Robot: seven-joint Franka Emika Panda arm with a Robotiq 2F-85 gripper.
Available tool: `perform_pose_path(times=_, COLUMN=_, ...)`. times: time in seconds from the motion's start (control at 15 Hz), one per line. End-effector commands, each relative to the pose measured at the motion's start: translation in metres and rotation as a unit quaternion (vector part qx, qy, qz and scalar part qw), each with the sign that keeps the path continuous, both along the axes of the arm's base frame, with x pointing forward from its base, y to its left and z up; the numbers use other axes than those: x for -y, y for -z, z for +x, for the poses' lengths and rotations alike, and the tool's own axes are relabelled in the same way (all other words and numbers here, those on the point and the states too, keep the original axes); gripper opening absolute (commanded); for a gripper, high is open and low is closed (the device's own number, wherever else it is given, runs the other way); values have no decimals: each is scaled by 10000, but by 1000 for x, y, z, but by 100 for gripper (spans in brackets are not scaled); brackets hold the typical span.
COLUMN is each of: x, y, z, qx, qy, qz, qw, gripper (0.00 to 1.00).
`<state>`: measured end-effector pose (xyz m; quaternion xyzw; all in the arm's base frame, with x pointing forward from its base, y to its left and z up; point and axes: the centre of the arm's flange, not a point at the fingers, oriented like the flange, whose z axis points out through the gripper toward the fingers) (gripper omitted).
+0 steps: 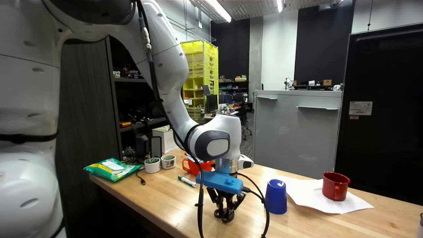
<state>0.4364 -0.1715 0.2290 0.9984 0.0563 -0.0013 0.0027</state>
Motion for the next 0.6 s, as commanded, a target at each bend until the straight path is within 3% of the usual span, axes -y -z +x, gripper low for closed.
perform_pose_path(times=0.0, x=-6, y=22, z=0, qx=-51, qy=-113, qz=27, qw=9999, gripper=6)
perform_pose_path(times=0.07, x=-6, y=21, z=0, qx=-50, qy=-116, qz=21, qw=9999, gripper=7)
perform_pose_path(times=0.2, x=-6, y=21, z=0, qx=-44, qy=-113, qz=19, qw=9999, gripper=50)
perform_pose_path(times=0.53, x=-14, y=23, z=1, qx=-73, qy=-195, qz=29, qw=9998, gripper=79)
